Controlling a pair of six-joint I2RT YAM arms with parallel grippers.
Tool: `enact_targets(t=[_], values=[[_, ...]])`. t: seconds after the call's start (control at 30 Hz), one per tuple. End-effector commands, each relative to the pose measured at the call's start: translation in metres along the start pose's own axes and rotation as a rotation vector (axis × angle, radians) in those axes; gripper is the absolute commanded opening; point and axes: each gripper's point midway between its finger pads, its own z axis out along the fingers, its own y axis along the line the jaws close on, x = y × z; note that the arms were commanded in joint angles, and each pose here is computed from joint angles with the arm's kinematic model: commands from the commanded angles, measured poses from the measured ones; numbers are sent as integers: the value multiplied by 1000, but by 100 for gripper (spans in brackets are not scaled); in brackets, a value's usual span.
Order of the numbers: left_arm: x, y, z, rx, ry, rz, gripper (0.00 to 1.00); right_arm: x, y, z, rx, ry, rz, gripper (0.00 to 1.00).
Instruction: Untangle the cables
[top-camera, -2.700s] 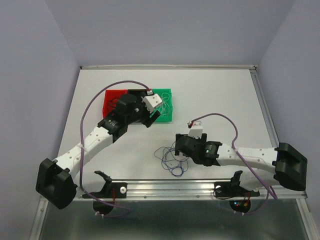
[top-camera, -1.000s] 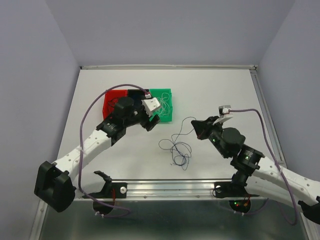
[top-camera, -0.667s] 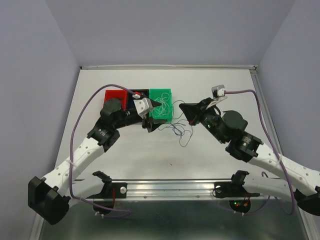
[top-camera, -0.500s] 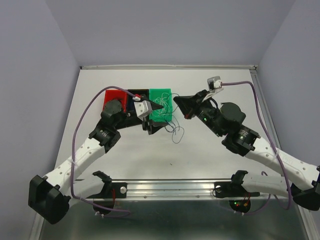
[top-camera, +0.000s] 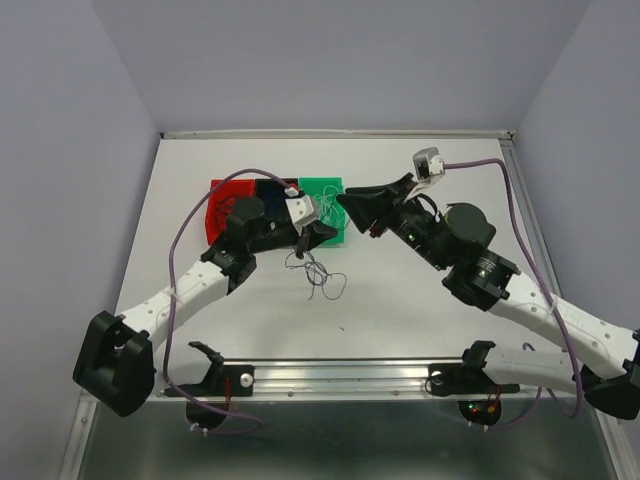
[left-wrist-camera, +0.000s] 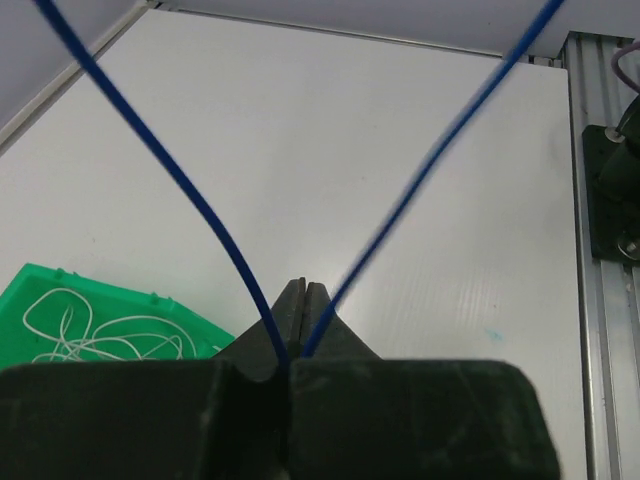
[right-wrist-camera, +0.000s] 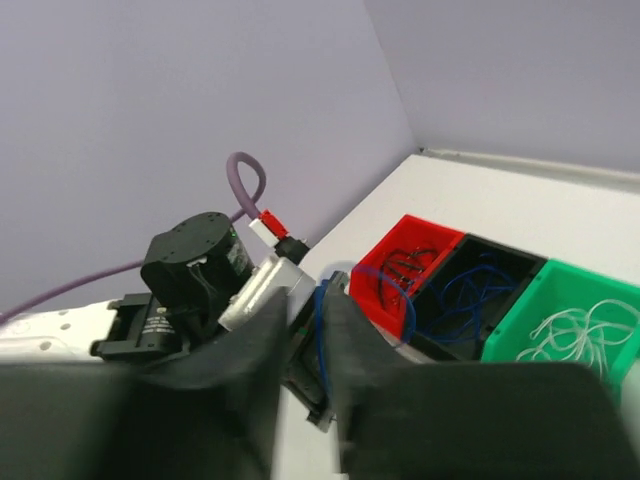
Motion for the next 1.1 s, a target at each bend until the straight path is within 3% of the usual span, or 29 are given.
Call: enact_targets(t=[0.0,0.03,0.07,0.1,0.23,0.4,0.5,0.6,0.8,1.07], values=[[-35,1,-14,-50,-103,78,0,-9,-11,-16,31,-86,3,48],[-44,0,-19,-69,-123,73,0,-8,-15,-24,45,-100,12,62],[-49,2,-22,-89,-130,49,0,6,-23,-29,59,-89,18,69],[-52,8,-27,-119,-132,6,0,46,-42,-37,91,-31,11,80],[-65,14,-41,-123,-139,-54,0,82,-42,-68,-38,-74,-4,100],[-73,3,-54,-59,-161,-63,0,156,-62,-69,-66,78,-93,100],[-71,1,-60,-66,-169,-51,0,205,-60,-55,-137,222,-128,93],[-68,0,-65,-82,-190,-33,0,227,-56,-31,-188,258,-148,89],[-73,-9,-75,-83,-225,-3,0,237,-25,6,-369,205,-131,87],[-67,-8,-72,-55,-208,-36,0,224,-15,15,-425,73,-99,70]])
